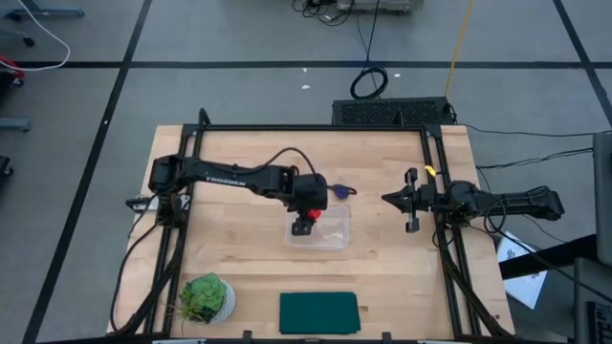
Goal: Pick and placing Produce into tupperware
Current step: Put the apple into the transparent bin
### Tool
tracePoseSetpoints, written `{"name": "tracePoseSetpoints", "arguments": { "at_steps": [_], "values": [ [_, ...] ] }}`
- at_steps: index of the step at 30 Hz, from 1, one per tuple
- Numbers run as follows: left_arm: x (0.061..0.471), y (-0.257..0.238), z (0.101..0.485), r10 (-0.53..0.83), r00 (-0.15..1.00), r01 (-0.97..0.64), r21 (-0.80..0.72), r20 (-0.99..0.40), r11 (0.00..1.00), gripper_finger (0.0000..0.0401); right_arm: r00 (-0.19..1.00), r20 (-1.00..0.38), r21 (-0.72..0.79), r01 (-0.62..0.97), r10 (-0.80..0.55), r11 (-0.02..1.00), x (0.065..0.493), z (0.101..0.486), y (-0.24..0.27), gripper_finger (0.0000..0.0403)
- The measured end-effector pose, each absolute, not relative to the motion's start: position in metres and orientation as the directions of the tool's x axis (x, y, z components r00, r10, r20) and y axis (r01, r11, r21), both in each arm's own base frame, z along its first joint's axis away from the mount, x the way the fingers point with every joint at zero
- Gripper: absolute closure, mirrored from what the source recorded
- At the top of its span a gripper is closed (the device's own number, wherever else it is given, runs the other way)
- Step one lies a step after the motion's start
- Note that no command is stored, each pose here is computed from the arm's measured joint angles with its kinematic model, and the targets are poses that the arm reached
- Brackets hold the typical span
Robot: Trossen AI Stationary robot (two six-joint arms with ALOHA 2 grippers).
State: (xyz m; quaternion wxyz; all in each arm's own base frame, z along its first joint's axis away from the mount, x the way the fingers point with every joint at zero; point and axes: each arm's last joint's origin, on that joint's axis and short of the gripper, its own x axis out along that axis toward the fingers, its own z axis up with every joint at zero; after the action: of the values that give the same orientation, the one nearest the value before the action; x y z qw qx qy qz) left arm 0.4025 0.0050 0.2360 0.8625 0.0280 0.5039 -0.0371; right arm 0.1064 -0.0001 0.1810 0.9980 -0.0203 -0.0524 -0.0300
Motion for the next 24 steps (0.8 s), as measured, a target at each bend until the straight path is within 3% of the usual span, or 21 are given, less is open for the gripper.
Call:
{"name": "tracePoseSetpoints", "arguments": {
  "at_steps": [24],
  "values": [
    [0.413, -0.005, 0.203, -0.011, 0.429, 0.101, 0.036, -0.903, 0.994, 0.013, 0.992, 0.108, -0.037, 0.062, -0.058, 0.997, 0.107, 0.181, 0.0, 0.0403]
  ]
}}
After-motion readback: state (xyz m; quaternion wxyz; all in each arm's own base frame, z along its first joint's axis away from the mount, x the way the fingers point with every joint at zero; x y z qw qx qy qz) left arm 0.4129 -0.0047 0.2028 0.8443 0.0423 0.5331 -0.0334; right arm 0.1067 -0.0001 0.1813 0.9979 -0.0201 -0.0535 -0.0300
